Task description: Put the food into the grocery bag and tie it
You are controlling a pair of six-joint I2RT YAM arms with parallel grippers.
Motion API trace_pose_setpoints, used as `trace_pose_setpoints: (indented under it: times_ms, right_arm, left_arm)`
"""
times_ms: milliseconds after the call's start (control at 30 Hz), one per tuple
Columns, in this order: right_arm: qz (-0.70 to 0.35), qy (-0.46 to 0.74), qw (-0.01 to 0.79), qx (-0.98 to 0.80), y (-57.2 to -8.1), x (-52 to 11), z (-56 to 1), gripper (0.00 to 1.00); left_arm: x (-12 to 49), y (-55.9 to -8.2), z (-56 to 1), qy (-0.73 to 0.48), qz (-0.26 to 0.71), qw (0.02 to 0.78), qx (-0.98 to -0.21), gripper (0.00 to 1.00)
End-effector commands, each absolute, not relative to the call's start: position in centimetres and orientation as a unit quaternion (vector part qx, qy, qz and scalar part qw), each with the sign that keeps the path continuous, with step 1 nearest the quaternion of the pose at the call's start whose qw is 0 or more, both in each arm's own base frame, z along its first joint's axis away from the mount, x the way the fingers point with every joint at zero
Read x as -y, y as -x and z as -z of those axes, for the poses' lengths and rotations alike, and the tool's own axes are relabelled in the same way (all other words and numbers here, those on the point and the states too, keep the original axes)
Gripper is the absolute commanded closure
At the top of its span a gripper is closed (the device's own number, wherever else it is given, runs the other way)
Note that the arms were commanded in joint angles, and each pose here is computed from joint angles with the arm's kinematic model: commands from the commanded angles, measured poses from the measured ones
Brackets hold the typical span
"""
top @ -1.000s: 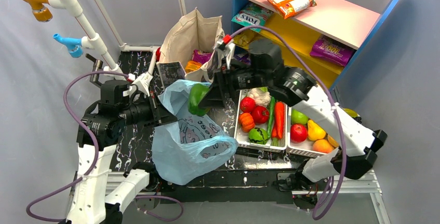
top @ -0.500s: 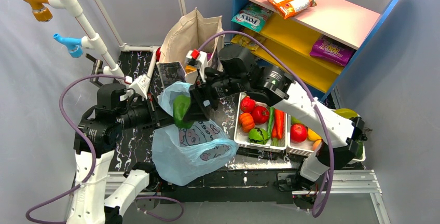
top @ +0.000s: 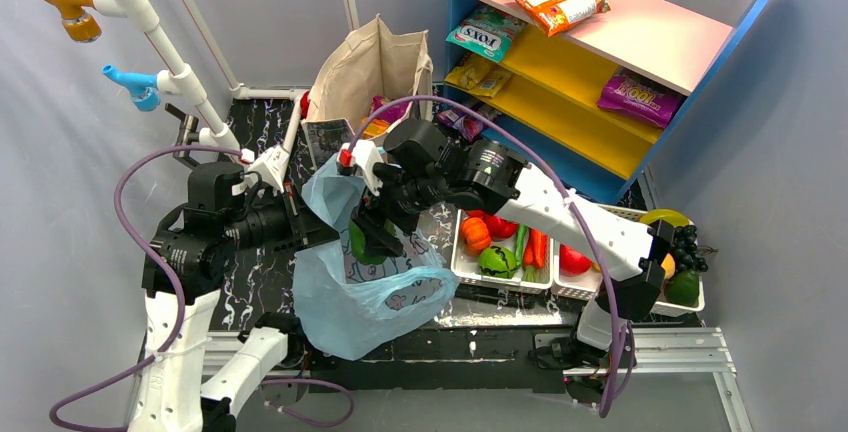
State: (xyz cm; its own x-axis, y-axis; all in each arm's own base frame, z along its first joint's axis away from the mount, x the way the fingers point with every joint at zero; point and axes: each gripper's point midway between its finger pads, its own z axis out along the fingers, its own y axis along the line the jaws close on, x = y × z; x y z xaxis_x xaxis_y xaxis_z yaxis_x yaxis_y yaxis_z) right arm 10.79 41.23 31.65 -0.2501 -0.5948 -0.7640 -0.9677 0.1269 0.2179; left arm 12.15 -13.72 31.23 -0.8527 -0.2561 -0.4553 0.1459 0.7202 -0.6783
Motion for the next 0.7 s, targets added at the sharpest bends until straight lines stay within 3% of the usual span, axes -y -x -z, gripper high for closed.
trace_pose_setpoints:
  times_ms: [0, 400, 667]
  right_arm:
    - [-0.352, 0.583, 0.29, -0.673, -10.4, -41.8, -32.2, 0.14]
    - [-0.382, 0.582, 0.329, -0.638, -10.5, -45.7, -34.7, 0.11]
    - [-0.435, 0.579, 0.412, -0.553, -9.3, -46.7, -41.8, 0.09]
  left_arm:
    - [13.9, -11.8, -31.9, 0.024, 0.381, 0.269, -0.884, 1.0]
    - [14.6, -12.1, -31.9, 0.014, 0.396, 0.26, -0.88, 1.0]
    - [14.5, -12.2, -31.1, 0.013, 0.392, 0.25, -0.885, 1.0]
